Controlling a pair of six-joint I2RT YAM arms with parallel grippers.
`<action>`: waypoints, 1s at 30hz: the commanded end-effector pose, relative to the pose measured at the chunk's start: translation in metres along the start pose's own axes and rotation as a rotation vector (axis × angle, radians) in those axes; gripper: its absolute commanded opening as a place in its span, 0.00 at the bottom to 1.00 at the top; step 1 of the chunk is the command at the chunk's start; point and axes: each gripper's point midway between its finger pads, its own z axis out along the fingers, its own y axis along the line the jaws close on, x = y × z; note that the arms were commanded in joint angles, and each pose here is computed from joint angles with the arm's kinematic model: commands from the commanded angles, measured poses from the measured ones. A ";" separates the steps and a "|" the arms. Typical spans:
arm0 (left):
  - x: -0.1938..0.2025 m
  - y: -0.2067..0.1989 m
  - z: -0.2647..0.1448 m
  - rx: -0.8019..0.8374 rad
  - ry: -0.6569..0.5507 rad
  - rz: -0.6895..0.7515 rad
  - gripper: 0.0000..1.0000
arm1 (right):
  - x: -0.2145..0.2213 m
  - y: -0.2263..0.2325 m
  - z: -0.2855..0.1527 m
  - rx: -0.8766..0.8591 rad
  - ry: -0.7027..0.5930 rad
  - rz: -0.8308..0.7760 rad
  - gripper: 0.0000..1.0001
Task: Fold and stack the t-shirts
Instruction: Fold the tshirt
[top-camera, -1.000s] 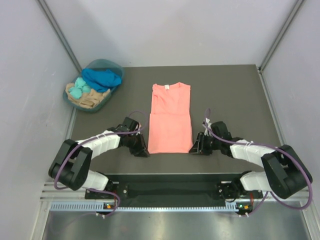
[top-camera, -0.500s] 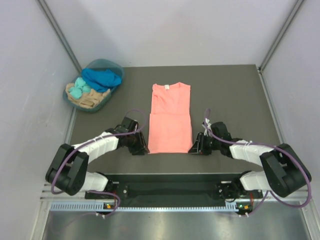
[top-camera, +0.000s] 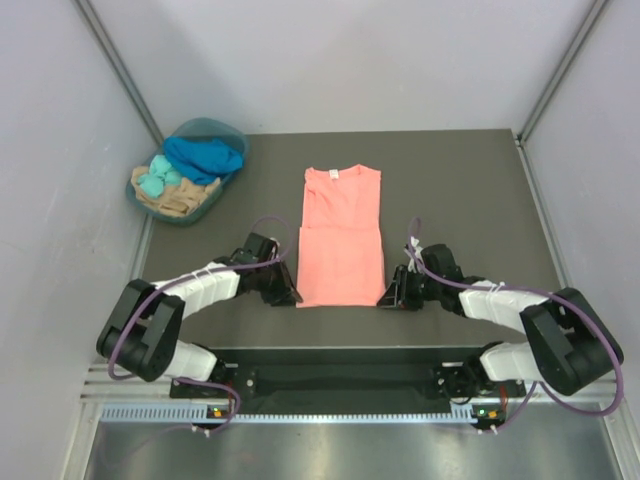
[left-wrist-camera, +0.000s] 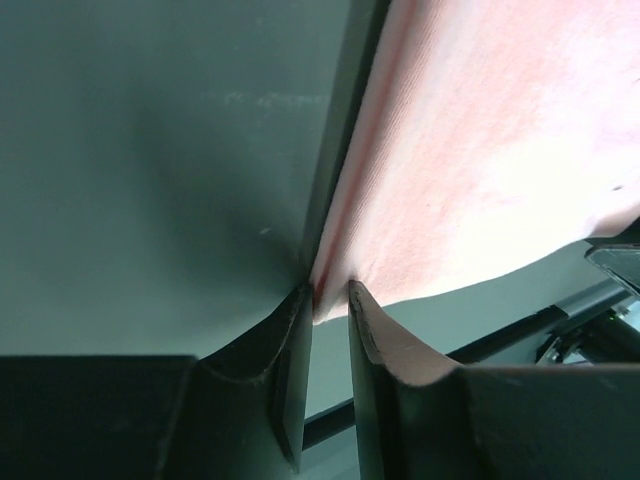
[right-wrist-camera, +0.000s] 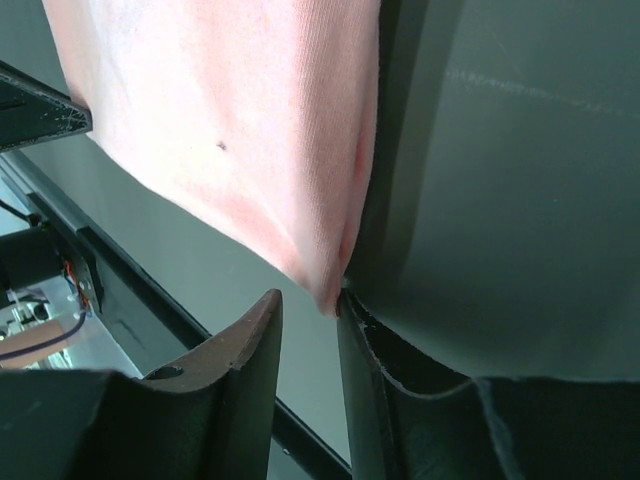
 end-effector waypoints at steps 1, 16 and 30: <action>0.015 0.032 0.013 -0.099 0.037 -0.022 0.27 | 0.034 -0.042 -0.002 0.162 0.074 0.024 0.30; 0.014 0.029 0.000 -0.142 0.016 0.014 0.00 | 0.034 -0.046 -0.008 0.195 0.056 0.032 0.00; 0.020 -0.023 -0.023 -0.065 0.023 0.089 0.00 | 0.036 -0.017 -0.029 0.111 -0.010 -0.019 0.00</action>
